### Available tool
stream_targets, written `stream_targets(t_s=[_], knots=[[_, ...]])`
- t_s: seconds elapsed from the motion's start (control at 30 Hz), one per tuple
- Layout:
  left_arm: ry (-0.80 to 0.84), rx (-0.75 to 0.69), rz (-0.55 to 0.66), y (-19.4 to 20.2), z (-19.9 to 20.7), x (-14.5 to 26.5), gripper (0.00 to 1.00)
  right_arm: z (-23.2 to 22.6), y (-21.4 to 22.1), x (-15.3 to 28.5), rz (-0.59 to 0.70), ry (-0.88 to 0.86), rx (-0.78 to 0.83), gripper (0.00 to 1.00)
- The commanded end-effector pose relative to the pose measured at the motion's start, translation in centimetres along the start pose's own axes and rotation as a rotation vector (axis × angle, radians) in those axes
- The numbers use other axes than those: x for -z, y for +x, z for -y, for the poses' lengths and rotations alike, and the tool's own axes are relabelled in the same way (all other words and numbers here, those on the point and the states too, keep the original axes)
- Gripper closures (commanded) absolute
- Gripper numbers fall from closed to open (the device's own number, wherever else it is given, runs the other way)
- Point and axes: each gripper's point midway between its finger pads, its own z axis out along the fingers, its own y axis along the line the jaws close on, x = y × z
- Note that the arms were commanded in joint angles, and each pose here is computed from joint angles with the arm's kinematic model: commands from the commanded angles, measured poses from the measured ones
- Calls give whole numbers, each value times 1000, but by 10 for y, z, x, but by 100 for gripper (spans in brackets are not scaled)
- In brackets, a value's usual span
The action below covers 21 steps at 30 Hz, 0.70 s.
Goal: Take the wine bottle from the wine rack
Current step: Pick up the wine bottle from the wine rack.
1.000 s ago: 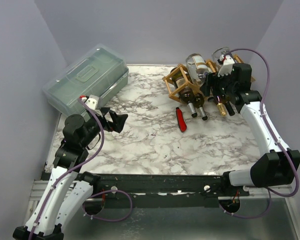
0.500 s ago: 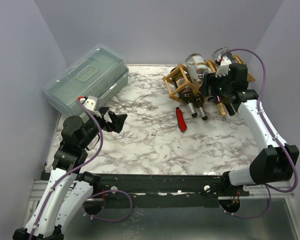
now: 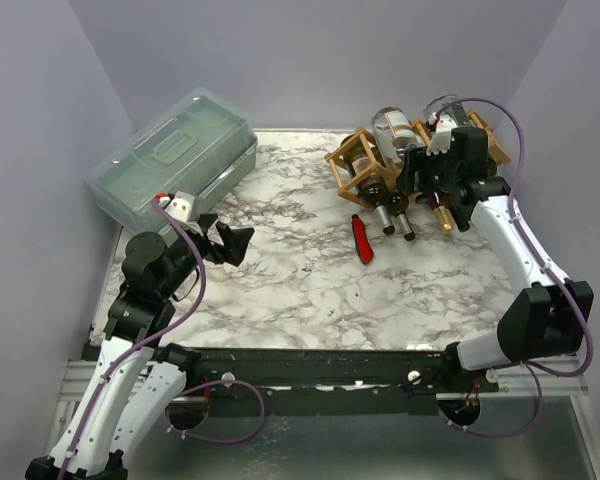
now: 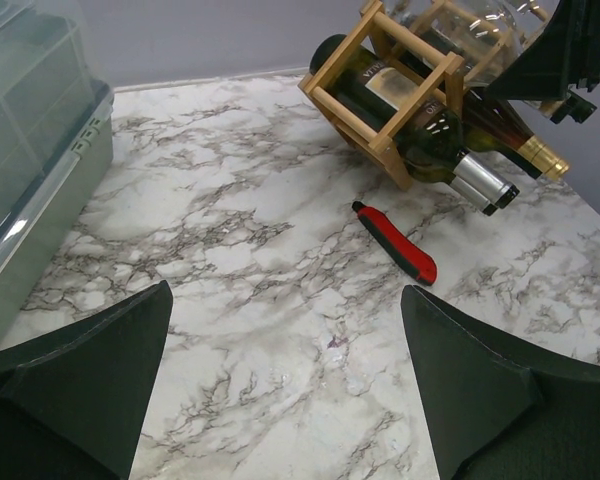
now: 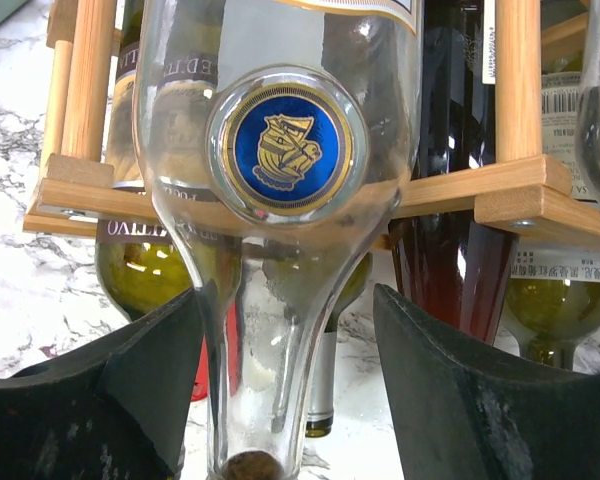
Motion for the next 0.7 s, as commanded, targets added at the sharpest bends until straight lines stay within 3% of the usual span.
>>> stream_targets(t_s=[0.0, 0.67], knots=[[-16, -21, 12, 1, -4, 0, 1, 1, -13, -4, 20, 22, 1, 30], [-18, -29, 19, -1, -4, 2, 1, 0, -8, -14, -8, 55, 16, 31]])
